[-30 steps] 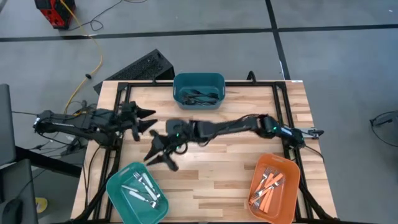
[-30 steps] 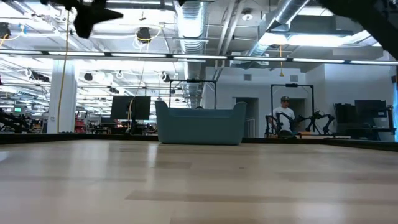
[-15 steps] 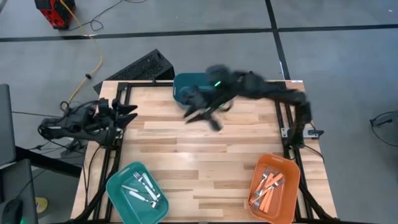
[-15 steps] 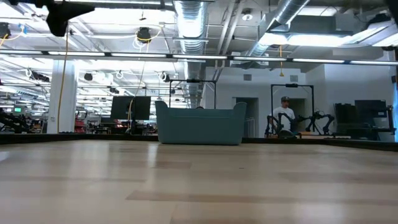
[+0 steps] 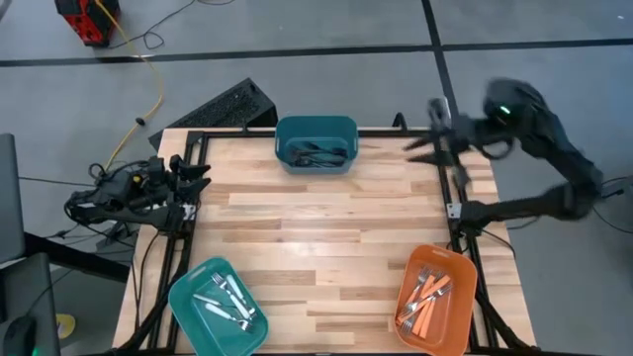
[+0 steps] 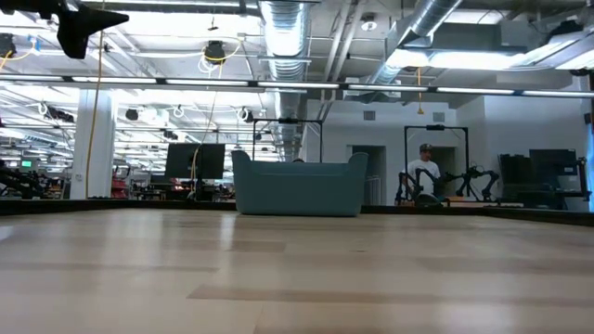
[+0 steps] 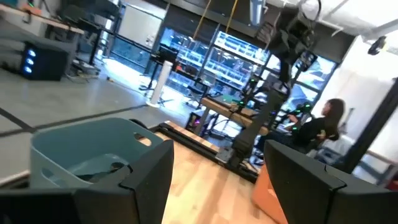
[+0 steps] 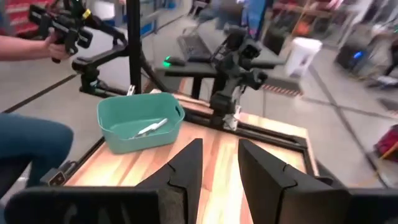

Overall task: Sort silverware by color (type)
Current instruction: Return to Home Position

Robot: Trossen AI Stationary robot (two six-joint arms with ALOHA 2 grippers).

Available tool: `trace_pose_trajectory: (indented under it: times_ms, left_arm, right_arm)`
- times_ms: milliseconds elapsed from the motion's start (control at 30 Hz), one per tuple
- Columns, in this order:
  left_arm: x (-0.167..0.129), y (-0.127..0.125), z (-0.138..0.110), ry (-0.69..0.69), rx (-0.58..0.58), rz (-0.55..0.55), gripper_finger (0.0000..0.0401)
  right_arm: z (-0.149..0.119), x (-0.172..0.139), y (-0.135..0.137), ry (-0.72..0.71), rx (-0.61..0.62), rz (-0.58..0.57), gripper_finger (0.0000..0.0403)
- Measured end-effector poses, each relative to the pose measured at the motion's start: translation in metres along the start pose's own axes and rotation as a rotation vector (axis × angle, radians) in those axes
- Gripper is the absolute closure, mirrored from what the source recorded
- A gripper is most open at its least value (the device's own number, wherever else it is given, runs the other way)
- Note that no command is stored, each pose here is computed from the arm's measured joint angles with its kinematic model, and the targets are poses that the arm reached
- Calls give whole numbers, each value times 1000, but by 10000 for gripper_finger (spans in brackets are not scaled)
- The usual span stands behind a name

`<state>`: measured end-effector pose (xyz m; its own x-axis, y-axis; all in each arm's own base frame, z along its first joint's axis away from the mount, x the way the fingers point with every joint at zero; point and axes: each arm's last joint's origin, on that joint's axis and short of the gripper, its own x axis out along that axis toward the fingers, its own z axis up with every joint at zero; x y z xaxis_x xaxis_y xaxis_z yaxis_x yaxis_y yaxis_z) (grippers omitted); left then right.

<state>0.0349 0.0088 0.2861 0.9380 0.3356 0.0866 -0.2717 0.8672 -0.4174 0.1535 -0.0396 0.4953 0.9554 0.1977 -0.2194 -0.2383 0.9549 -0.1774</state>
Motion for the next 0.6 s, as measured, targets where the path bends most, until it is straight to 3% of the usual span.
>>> trace_pose_trajectory:
  times_ms: [300,433,600]
  left_arm:
    - [15,2,-21,-33,54,41,166]
    - [24,4,-37,-45,38,17,166]
    - [29,1,-49,-34,20,-125,166]
  right_arm:
    - [-78,-72,64,-343,-38,-218,275]
    - [-111,-83,82,-455,-14,-259,275]
    - [-149,-79,90,-502,81,-301,275]
